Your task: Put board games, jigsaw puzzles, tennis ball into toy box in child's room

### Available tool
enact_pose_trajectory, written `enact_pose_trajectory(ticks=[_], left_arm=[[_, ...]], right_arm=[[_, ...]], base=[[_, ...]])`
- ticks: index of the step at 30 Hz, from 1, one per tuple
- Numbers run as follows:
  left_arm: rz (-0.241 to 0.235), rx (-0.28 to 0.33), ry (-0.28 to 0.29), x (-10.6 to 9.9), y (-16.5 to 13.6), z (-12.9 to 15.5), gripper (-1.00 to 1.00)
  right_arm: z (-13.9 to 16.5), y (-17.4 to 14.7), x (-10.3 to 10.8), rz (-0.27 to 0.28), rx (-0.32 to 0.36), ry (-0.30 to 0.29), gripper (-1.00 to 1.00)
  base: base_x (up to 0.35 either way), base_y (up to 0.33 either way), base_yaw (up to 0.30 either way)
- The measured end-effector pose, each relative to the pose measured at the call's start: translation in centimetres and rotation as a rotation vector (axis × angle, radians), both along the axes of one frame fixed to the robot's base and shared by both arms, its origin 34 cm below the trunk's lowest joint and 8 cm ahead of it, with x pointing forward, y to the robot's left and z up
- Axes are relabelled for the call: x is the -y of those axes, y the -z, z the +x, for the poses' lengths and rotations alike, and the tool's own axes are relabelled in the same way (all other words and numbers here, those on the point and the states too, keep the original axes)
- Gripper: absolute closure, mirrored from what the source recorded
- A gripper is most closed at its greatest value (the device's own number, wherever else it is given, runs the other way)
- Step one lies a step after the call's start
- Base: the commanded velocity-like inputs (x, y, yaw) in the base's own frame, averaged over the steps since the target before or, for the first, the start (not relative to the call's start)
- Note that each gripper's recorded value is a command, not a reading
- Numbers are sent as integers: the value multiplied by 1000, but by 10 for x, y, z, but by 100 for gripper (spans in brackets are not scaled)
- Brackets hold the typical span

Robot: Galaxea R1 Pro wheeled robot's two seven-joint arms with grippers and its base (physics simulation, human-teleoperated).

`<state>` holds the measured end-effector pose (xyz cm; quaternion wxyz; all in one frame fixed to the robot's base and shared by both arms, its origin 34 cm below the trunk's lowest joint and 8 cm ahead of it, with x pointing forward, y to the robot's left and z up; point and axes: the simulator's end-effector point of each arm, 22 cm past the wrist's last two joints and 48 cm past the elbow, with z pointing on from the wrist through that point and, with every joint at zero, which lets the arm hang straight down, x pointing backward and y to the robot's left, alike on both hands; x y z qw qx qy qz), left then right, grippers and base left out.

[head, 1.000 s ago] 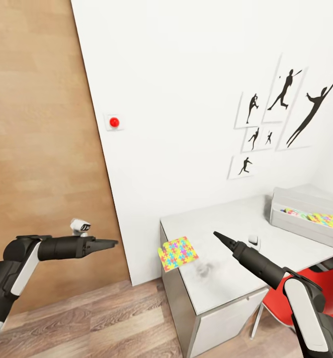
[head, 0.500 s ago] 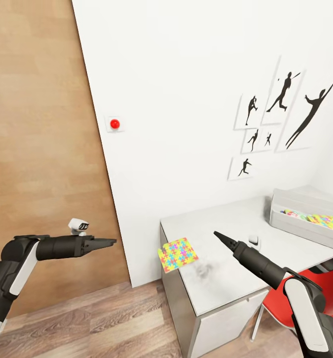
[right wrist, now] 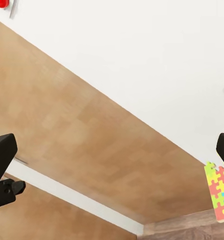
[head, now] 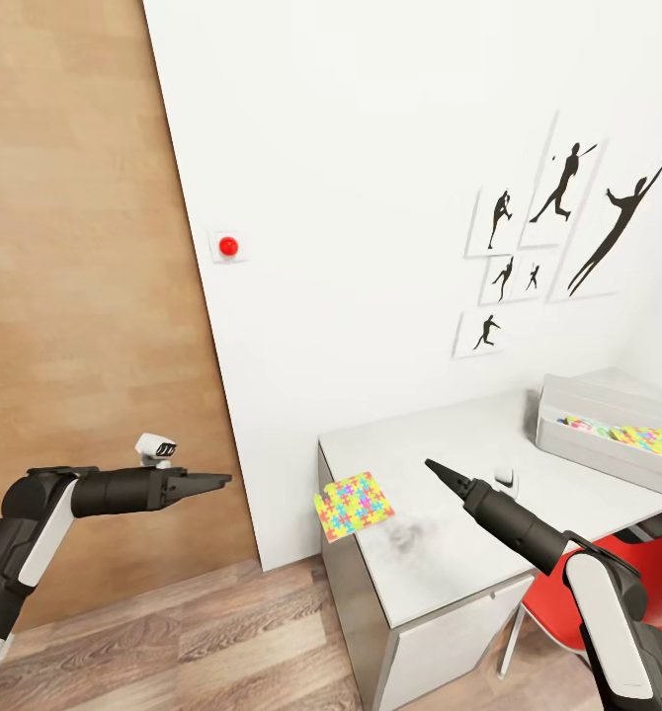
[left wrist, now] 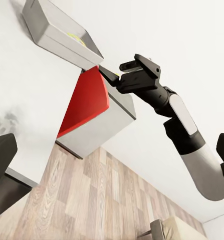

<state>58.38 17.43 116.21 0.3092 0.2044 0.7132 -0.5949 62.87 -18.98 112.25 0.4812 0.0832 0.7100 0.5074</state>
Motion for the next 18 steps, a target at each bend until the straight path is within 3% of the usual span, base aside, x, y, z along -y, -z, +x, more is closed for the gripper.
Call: enact_pose_trajectory(ticks=[12, 18], left_arm=[[-1, 0, 1, 1, 0, 0, -100], [-1, 5, 2, 1, -3, -1, -100]], right_arm=[[0, 0, 0, 2, 0, -1, -100], [-1, -3, 0, 2, 6, -1, -100]], base=[[0, 0, -2], [4, 0, -99]])
